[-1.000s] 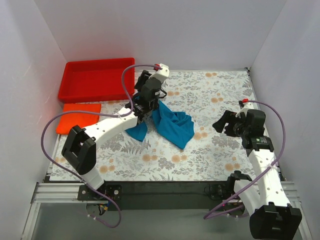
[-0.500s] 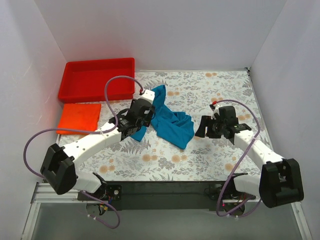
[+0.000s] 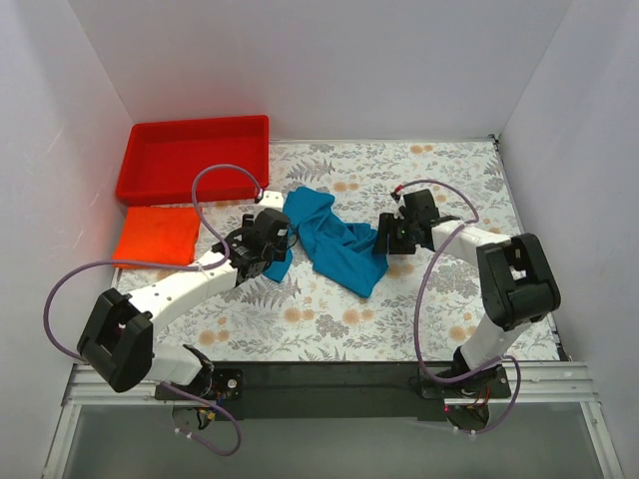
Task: Fold and stack the t-shirts
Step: Flatten the tshirt out
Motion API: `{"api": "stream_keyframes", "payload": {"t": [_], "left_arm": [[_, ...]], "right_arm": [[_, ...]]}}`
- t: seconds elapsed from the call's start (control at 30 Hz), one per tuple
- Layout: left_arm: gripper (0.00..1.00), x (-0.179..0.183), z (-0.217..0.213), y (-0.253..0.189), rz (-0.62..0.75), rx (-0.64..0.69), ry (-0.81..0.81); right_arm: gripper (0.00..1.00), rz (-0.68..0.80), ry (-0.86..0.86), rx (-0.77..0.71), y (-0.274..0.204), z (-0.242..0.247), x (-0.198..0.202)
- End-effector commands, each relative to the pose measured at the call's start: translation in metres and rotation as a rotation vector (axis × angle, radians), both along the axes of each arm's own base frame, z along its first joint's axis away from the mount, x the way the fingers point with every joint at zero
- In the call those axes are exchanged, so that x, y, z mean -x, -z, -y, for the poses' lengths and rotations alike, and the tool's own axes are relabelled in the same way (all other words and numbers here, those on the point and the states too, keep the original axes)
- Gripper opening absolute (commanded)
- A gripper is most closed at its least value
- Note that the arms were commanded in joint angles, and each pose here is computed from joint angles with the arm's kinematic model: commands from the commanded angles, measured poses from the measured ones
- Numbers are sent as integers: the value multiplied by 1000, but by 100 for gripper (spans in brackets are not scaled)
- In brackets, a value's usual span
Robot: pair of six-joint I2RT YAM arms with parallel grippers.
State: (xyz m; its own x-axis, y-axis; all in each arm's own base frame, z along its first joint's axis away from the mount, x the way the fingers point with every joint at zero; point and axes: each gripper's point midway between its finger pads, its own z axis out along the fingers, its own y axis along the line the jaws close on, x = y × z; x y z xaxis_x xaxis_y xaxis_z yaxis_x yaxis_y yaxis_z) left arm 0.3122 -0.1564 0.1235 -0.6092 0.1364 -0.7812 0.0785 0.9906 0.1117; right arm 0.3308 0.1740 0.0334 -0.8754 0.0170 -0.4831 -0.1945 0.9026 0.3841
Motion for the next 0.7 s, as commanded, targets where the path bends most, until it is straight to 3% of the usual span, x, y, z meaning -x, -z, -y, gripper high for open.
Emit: {"api": "stream_keyframes", "payload": {"t": [0.0,0.1,0.2,0.23,0.37,0.67], "left_arm": [[53,-7,-2,8,1,22,-63],[53,-10,4,16,-13,34,-63],[53,-15,9,22,-22,40,-74],[53,-18,12,21,-14,53,-75],[54,-25,24,18,2,101,-58],[58,-52,65,19,-17,159,6]], "right_arm": [[59,48,-13,-13,-4,-13,-24],[47,28,-35,-7,4,-15,-22],[14,47,-32,69,7,-2,-26],[2,64,27,156,8,18,-32],[1,128,160,258,-17,70,-45],[1,165,126,255,-36,72,-55]]}}
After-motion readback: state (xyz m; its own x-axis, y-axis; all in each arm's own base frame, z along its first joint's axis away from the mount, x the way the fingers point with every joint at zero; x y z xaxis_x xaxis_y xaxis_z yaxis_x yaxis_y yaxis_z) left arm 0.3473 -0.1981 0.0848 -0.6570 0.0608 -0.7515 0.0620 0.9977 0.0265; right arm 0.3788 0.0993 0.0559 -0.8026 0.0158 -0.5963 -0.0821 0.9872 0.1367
